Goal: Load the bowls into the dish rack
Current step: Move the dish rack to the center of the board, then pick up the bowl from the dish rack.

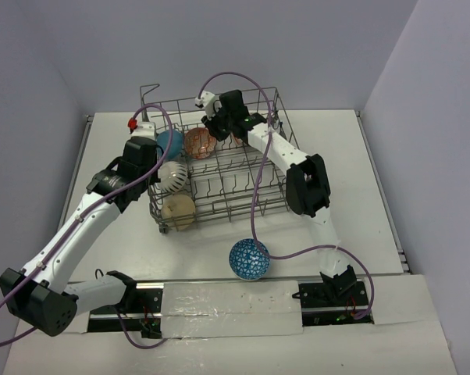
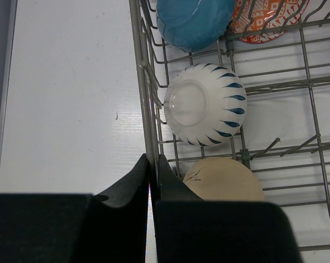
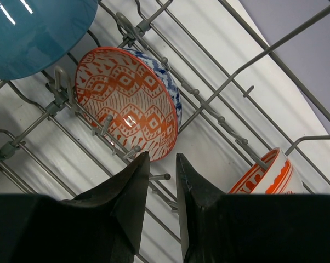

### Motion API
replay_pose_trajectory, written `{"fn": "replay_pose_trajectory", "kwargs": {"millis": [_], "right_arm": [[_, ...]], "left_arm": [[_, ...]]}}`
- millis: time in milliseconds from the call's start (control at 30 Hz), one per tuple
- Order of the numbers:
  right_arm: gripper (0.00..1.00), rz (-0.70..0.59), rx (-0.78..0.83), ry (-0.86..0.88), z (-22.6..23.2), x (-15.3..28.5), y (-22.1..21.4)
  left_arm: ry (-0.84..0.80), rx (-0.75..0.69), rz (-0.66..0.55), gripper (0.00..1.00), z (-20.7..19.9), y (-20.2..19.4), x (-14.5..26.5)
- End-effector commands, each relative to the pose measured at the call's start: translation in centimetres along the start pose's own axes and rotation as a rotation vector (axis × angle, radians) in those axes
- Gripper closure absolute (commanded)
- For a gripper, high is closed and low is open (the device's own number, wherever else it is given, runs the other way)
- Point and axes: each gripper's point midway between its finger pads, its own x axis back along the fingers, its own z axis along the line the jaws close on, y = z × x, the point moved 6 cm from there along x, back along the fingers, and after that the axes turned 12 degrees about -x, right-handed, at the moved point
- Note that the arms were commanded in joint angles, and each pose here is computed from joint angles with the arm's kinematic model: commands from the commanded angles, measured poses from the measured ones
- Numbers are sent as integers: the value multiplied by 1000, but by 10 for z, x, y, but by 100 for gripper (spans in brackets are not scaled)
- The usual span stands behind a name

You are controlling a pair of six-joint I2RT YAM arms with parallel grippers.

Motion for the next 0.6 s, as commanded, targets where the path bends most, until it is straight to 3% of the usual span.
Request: {"fn": "replay_pose_trajectory", "kwargs": {"millis": [0, 567], "right_arm": [[66, -62, 15, -9, -7, 7, 22], [60, -55, 8, -32, -14, -17, 14]], "left_arm": [[-260, -107, 122, 100, -36, -30, 10], [-303, -80, 111, 100, -38, -36, 17]]}}
